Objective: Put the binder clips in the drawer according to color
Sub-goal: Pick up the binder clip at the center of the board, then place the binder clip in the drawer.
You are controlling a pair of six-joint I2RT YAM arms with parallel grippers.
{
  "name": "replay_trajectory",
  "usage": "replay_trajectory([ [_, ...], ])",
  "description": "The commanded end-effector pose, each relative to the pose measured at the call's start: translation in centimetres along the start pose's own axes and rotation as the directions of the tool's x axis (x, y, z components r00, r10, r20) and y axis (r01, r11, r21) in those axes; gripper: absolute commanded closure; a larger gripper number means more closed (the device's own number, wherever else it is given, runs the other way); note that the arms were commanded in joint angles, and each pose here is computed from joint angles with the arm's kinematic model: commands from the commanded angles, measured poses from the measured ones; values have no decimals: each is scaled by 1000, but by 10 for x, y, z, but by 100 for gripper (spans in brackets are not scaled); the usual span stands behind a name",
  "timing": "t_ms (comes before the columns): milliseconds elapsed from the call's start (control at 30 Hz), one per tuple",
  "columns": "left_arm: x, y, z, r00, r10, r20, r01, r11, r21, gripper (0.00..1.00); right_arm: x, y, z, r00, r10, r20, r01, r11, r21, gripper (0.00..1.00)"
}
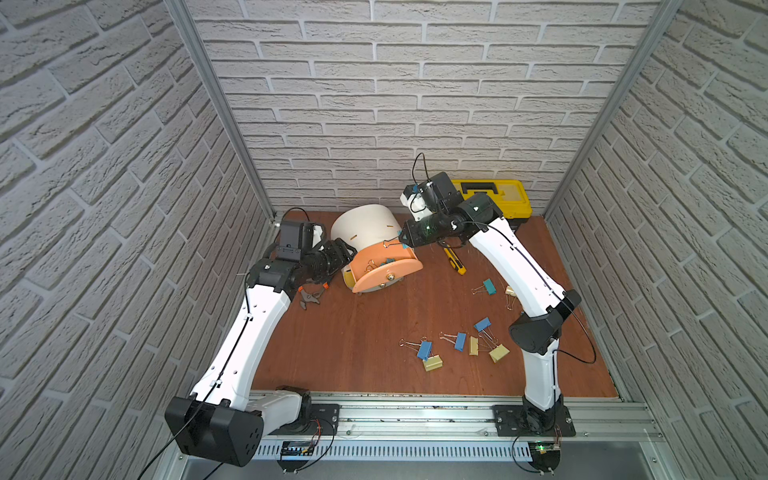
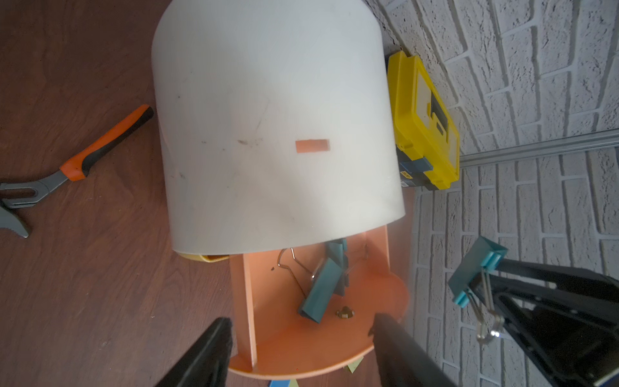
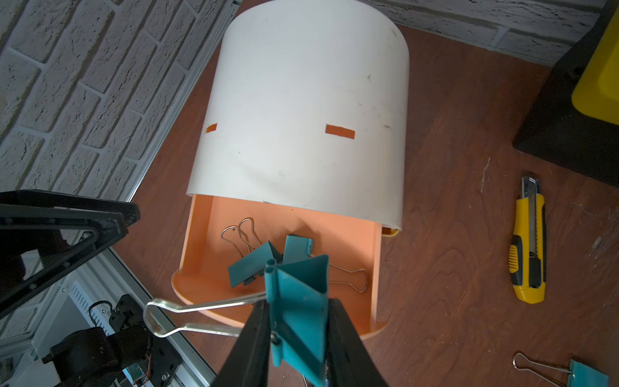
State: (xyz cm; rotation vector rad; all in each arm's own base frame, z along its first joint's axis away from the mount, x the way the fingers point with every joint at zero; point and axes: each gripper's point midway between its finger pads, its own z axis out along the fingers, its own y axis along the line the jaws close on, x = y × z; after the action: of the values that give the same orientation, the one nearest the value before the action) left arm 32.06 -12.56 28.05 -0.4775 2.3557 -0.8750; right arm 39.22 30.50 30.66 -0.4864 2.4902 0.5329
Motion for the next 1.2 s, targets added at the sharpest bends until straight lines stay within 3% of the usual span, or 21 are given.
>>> replay_trajectory([
  [0,2,2,-6,1000,5,18,-5,1000,-1,29,-9,13,7,999,-7,31,8,999,-34,73],
  [933,9,9,-8,1000,-7,18,8,1000,-10,29,8,12,48,999,1,-37,-1,1000,-22,72],
  [1167,10,9,-9,1000,-7,18,7,1000,-11,29,5,11,48,1000,2,-24,-3,1000,-18,64],
])
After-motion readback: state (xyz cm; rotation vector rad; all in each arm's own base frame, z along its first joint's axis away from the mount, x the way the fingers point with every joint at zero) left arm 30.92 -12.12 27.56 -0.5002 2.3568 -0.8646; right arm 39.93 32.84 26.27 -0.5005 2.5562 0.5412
